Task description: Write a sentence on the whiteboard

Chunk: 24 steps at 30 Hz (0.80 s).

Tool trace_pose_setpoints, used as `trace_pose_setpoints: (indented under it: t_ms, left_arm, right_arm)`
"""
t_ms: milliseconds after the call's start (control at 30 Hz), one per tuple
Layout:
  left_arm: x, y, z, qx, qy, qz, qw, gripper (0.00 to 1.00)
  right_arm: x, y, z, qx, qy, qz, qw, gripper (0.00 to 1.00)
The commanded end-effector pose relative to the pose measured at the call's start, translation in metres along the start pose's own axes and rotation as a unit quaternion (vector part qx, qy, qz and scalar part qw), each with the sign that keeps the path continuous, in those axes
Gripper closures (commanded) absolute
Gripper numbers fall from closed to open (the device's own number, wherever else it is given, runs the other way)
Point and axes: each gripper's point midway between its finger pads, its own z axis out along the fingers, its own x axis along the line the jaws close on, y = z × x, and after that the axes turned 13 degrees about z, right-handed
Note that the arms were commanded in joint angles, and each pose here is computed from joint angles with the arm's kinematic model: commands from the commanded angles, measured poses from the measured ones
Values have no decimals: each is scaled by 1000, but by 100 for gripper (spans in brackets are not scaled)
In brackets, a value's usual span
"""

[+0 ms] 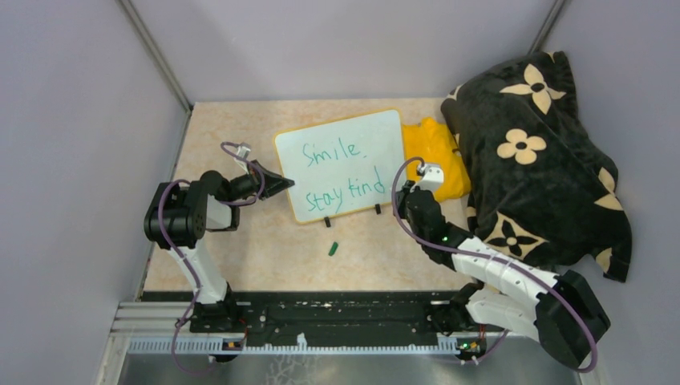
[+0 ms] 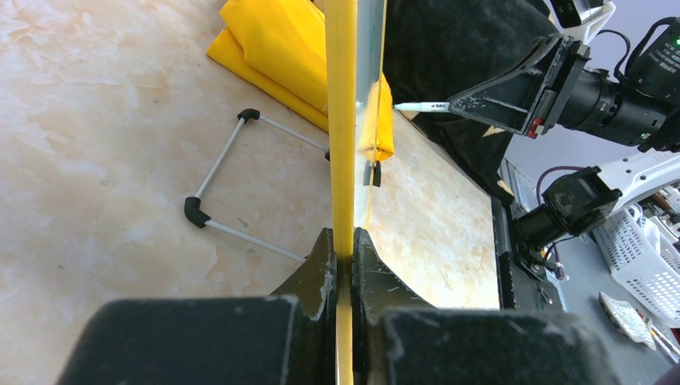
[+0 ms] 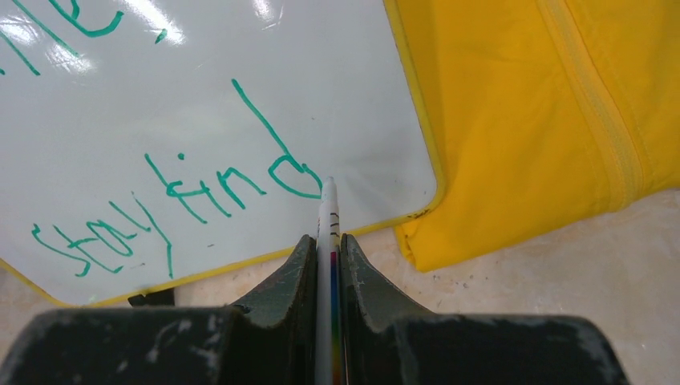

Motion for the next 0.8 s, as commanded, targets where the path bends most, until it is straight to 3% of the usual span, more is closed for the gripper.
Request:
trace_pose_setpoints:
  t_ms: [0,767]
  left_arm:
    - [-3,-8,4,8,-22,30,999,100]
    - [-3,-8,4,8,-22,29,999,100]
  right_arm:
    - [6,14,7,-23,7,31,999,100]
    - [0,11,19,-15,2,48,999,100]
